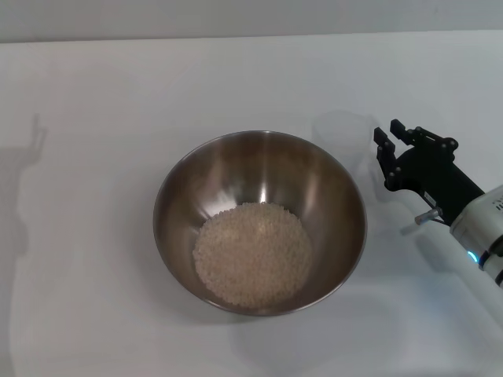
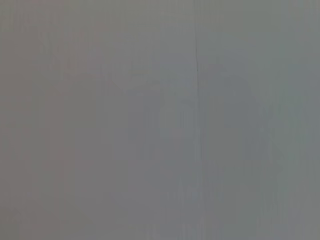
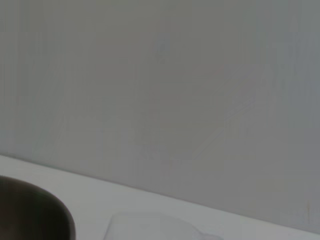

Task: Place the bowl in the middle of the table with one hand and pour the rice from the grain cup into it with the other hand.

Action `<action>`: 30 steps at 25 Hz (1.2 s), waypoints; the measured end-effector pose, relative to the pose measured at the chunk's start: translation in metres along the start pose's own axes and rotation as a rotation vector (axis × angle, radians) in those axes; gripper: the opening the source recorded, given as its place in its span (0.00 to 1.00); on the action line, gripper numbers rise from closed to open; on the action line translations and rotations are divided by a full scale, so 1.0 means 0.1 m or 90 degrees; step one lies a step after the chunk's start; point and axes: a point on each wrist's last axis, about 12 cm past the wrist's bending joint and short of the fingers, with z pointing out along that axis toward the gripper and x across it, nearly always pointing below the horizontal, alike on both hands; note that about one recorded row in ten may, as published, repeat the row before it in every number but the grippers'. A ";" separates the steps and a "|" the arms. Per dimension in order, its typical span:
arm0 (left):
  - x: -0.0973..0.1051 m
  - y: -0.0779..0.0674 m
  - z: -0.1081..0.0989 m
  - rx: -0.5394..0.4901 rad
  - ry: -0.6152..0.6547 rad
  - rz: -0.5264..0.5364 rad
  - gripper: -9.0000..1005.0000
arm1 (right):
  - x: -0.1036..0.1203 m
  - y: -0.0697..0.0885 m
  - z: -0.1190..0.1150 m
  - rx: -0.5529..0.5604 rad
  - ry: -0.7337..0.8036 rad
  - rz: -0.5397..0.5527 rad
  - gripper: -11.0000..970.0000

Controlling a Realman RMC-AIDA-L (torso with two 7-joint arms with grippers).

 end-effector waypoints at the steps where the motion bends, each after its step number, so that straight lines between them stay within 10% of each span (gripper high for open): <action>1: 0.00 0.00 0.00 0.000 0.000 0.000 0.83 | 0.00 0.00 -0.01 0.000 -0.003 0.002 0.23; 16: 0.01 -0.01 0.01 0.002 0.007 0.000 0.83 | 0.06 0.03 -0.36 0.032 -0.047 0.032 0.24; 23: 0.06 0.04 -0.09 -0.001 0.021 0.008 0.83 | -0.07 -0.10 -1.16 0.185 -0.244 0.048 0.24; 30: 0.05 0.03 -0.16 0.019 0.012 0.020 0.83 | -0.09 -0.19 -1.41 0.241 -0.274 0.022 0.50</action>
